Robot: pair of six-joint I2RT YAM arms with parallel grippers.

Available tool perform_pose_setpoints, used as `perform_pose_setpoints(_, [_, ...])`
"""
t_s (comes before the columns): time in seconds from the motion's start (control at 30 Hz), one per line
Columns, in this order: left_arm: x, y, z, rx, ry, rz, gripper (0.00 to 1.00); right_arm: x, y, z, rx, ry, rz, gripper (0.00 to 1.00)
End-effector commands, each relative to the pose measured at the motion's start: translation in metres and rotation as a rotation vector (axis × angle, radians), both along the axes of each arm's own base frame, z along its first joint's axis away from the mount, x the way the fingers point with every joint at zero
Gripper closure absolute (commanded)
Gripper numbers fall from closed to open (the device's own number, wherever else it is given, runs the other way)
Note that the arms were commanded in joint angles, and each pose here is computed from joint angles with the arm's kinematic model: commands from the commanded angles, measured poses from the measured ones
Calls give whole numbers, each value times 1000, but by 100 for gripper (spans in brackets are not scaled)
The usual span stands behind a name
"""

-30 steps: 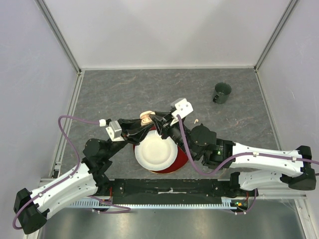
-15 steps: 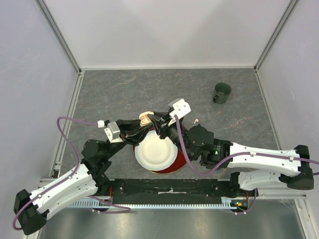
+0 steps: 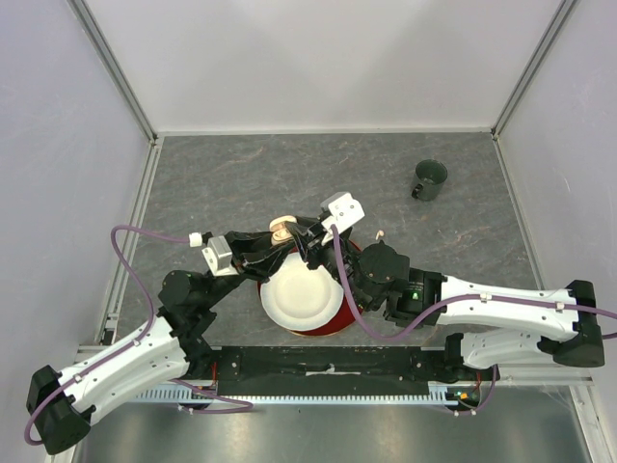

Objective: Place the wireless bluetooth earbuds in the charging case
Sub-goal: Place the earbud in the charging case.

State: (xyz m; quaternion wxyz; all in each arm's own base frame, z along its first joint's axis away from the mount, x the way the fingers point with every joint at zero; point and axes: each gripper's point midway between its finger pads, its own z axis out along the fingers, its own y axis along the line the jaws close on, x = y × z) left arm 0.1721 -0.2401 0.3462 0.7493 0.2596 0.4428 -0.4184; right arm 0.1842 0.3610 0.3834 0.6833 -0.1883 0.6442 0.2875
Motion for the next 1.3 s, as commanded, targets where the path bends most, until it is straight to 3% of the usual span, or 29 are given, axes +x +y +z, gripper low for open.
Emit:
perform_pose_setpoints(0.0, [-7, 7, 26, -86, -46, -7, 98, -1, 2, -8, -33, -3, 4, 100])
perform_pose_setpoints(0.8, [-2, 17, 33, -121, -47, 45, 98, -18, 9, -28, -106, 32, 118, 100])
perform_pose_setpoints(1.27, [7, 19, 33, -139, -20, 83, 98, -18, 5, -37, -149, 18, 94, 100])
